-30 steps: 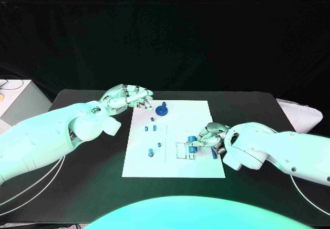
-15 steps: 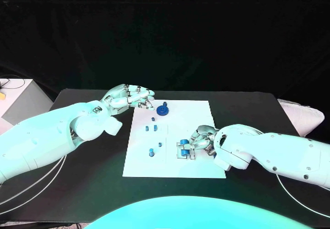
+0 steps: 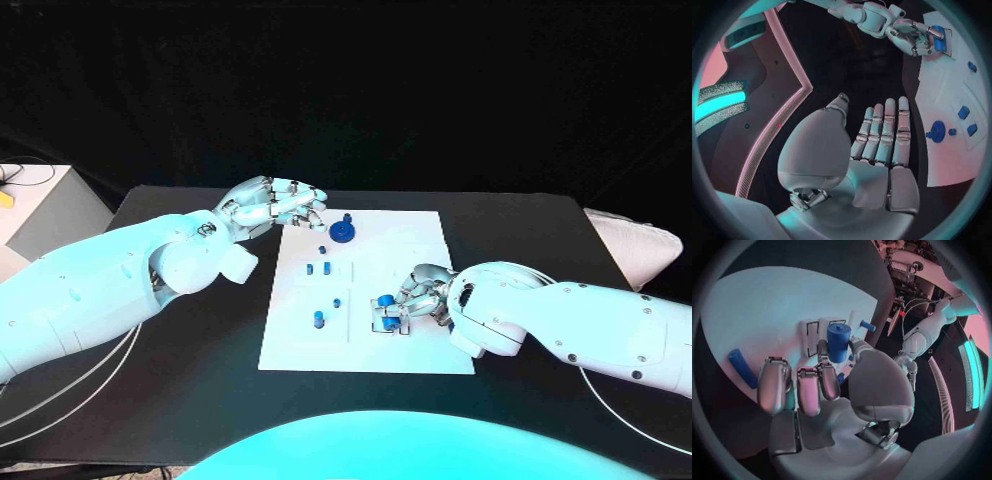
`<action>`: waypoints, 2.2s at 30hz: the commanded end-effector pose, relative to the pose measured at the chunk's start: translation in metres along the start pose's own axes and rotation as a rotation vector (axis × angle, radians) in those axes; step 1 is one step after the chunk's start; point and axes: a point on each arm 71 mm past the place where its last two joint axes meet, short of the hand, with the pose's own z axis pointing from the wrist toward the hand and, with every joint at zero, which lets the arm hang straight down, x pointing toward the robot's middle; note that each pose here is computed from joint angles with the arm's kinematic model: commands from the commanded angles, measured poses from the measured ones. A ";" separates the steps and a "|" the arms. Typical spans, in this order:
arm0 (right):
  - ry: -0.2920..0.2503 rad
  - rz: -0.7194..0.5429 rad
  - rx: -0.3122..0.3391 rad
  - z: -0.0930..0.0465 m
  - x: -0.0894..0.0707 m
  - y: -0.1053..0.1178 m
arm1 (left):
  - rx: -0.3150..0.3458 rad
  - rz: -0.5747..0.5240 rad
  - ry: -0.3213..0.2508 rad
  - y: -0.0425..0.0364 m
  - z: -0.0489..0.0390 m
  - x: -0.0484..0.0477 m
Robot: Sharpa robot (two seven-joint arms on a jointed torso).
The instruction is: Assemble the parts on the task board
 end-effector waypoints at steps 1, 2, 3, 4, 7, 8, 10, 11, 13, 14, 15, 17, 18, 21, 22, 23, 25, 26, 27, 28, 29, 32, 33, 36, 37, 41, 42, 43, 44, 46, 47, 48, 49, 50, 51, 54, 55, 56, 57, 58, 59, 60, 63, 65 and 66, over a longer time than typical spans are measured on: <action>0.013 -0.047 0.010 0.001 0.002 -0.003 | 0.011 -0.005 0.024 -0.0013 0.0005 0.0026; 0.013 -0.048 0.010 0.001 0.002 -0.003 | 0.010 -0.006 0.024 -0.0013 0.0004 0.0026; 0.012 -0.049 0.010 0.001 0.002 -0.003 | 0.010 -0.006 0.025 -0.0013 0.0004 0.0026; 0.012 -0.050 0.010 0.001 0.002 -0.003 | 0.010 -0.006 0.025 -0.0013 0.0004 0.0026; 0.008 -0.049 0.009 0.001 0.002 -0.002 | 0.010 -0.006 0.025 -0.0013 0.0003 0.0026; 0.007 -0.049 0.009 0.002 0.002 -0.002 | 0.009 -0.006 0.025 -0.0013 0.0003 0.0026; 0.004 -0.047 0.009 0.002 0.002 -0.002 | 0.009 -0.005 0.025 -0.0013 0.0001 0.0025; 0.002 -0.046 0.009 0.002 0.002 -0.002 | 0.009 -0.005 0.025 -0.0014 0.0000 0.0025; -0.004 -0.042 0.008 0.003 0.002 -0.002 | 0.008 -0.005 0.025 -0.0014 -0.0001 0.0024; -0.012 -0.037 0.007 0.003 0.002 -0.002 | 0.008 -0.005 0.024 -0.0014 -0.0002 0.0023; -0.016 -0.033 0.006 0.003 0.002 -0.002 | 0.007 -0.005 0.024 -0.0014 -0.0002 0.0022; -0.021 -0.029 0.005 0.003 0.002 -0.002 | 0.007 -0.005 0.024 -0.0013 -0.0003 0.0022; -0.022 -0.027 0.005 0.003 0.002 -0.002 | 0.006 -0.005 0.024 -0.0013 -0.0003 0.0022; -0.020 -0.026 0.005 0.003 0.003 -0.003 | 0.005 -0.004 0.024 -0.0012 -0.0005 0.0020; -0.018 -0.026 0.005 0.003 0.003 -0.003 | 0.005 -0.004 0.024 -0.0012 -0.0005 0.0019; -0.017 -0.026 0.006 0.003 0.003 -0.003 | 0.004 -0.004 0.023 -0.0012 -0.0006 0.0018; -0.015 -0.027 0.006 0.003 0.003 -0.003 | 0.004 -0.004 0.023 -0.0012 -0.0006 0.0018; -0.015 -0.027 0.006 0.003 0.003 -0.004 | 0.004 -0.004 0.024 -0.0012 -0.0006 0.0018; -0.013 -0.027 0.006 0.003 0.003 -0.004 | 0.004 -0.004 0.024 -0.0011 -0.0006 0.0018; -0.013 -0.027 0.006 0.003 0.003 -0.004 | 0.004 -0.004 0.024 -0.0011 -0.0006 0.0018; -0.012 -0.028 0.006 0.002 0.004 -0.004 | 0.003 -0.004 0.024 -0.0011 -0.0006 0.0018; -0.014 -0.025 0.004 0.002 0.004 -0.005 | 0.003 -0.004 0.024 -0.0010 -0.0006 0.0017; -0.016 -0.023 0.001 0.001 0.004 -0.005 | 0.003 -0.004 0.024 -0.0010 -0.0006 0.0017; -0.035 -0.008 -0.019 -0.001 0.002 -0.006 | 0.003 -0.005 0.024 -0.0010 -0.0006 0.0016; -0.045 -0.002 -0.029 -0.002 0.001 -0.007 | 0.003 -0.005 0.024 -0.0010 -0.0006 0.0016; -0.086 0.036 -0.091 -0.007 -0.004 -0.009 | 0.002 -0.005 0.024 -0.0009 -0.0005 0.0016; -0.093 0.043 -0.107 -0.008 -0.005 -0.009 | 0.002 -0.005 0.024 -0.0009 -0.0006 0.0015; -0.100 0.051 -0.126 -0.010 -0.006 -0.010 | 0.002 -0.005 0.024 -0.0008 -0.0006 0.0013; -0.106 0.057 -0.141 -0.011 -0.007 -0.010 | 0.002 -0.005 0.023 -0.0008 -0.0007 0.0012; -0.114 0.067 -0.181 -0.014 -0.009 -0.011 | 0.002 -0.004 0.022 -0.0007 -0.0009 0.0007; -0.116 0.072 -0.198 -0.016 -0.010 -0.012 | 0.002 -0.004 0.021 -0.0006 -0.0010 0.0004; -0.117 0.075 -0.211 -0.017 -0.010 -0.012 | 0.002 -0.004 0.020 -0.0005 -0.0010 0.0002; -0.116 0.078 -0.225 -0.018 -0.010 -0.012 | 0.002 -0.004 0.020 -0.0005 -0.0011 0.0000; -0.115 0.079 -0.235 -0.019 -0.011 -0.012 | 0.002 -0.004 0.019 -0.0004 -0.0011 -0.0002; -0.116 0.082 -0.242 -0.020 -0.011 -0.012 | 0.002 -0.004 0.019 -0.0004 -0.0011 -0.0003; -0.129 0.089 -0.244 -0.022 -0.014 -0.017 | 0.002 -0.004 0.019 -0.0002 -0.0009 -0.0003; -0.135 0.091 -0.240 -0.023 -0.016 -0.020 | 0.002 -0.004 0.020 -0.0001 -0.0008 -0.0003; -0.142 0.093 -0.235 -0.024 -0.018 -0.023 | 0.002 -0.004 0.020 -0.0001 -0.0007 -0.0002; -0.151 0.096 -0.228 -0.025 -0.020 -0.027 | 0.003 -0.004 0.020 -0.0001 -0.0006 -0.0001; -0.168 0.100 -0.214 -0.027 -0.026 -0.035 | 0.004 -0.004 0.019 -0.0001 -0.0005 -0.0001; -0.178 0.101 -0.204 -0.029 -0.030 -0.039 | 0.004 -0.004 0.018 -0.0001 -0.0004 -0.0002; -0.188 0.103 -0.194 -0.031 -0.034 -0.045 | 0.005 -0.004 0.016 -0.0001 -0.0004 -0.0003; -0.211 0.102 -0.163 -0.037 -0.045 -0.059 | 0.008 -0.003 0.012 -0.0001 -0.0002 -0.0008; -0.216 0.097 -0.145 -0.040 -0.050 -0.067 | 0.009 -0.002 0.010 -0.0001 -0.0002 -0.0011; -0.217 0.094 -0.136 -0.042 -0.052 -0.072 | 0.010 -0.002 0.008 -0.0001 -0.0004 -0.0014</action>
